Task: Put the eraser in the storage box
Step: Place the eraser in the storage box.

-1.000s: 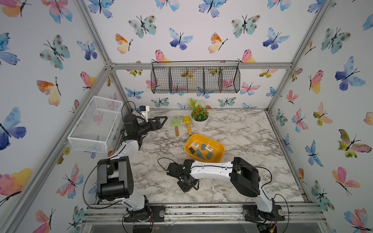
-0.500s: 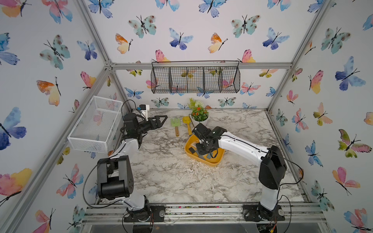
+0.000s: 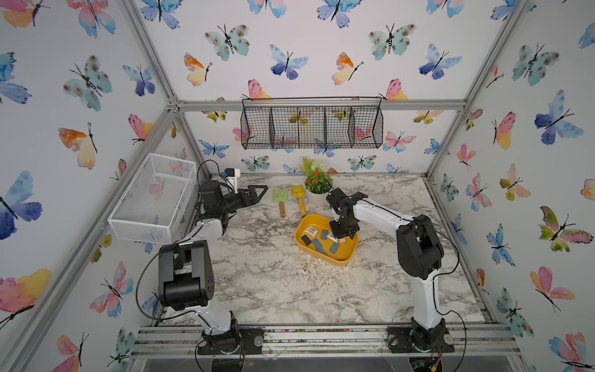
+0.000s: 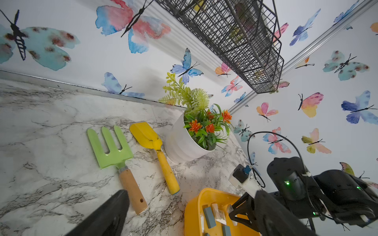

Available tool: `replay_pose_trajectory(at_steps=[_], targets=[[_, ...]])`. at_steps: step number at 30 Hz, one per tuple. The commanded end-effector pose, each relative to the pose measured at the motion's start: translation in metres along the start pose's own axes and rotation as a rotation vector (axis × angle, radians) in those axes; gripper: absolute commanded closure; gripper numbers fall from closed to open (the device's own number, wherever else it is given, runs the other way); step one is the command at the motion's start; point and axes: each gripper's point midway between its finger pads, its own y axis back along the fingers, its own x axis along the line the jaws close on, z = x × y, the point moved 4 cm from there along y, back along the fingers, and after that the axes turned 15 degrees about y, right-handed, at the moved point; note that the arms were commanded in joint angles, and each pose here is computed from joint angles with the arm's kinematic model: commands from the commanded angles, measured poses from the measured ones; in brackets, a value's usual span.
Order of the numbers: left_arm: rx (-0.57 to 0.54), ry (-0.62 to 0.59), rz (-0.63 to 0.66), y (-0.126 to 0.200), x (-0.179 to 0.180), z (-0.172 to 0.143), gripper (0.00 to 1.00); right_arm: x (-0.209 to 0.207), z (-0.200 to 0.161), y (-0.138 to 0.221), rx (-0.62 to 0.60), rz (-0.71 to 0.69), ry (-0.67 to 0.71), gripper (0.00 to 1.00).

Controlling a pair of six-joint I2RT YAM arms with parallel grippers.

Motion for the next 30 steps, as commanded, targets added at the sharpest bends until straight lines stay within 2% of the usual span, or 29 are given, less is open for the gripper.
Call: replay_pose_trajectory(at_steps=[1, 9, 16, 27, 30], targets=[[0.010, -0.015, -0.014, -0.001, 0.000, 0.003, 0.02, -0.003, 0.002, -0.001, 0.026, 0.006, 0.032, 0.86], [0.026, -0.004, -0.022, -0.002, 0.002, 0.000, 0.02, -0.004, -0.006, -0.010, 0.090, 0.035, -0.010, 0.85], [0.030, 0.000, -0.023, -0.002, 0.003, -0.001, 0.02, -0.015, -0.016, -0.004, 0.131, -0.044, -0.050, 0.84], [0.029, -0.006, -0.024, -0.001, 0.001, -0.002, 0.02, -0.012, -0.020, -0.017, 0.176, -0.033, -0.049, 0.70], [0.031, -0.005, -0.024, -0.001, 0.001, -0.003, 0.02, -0.011, -0.019, -0.021, 0.181, -0.024, -0.049, 0.60]])
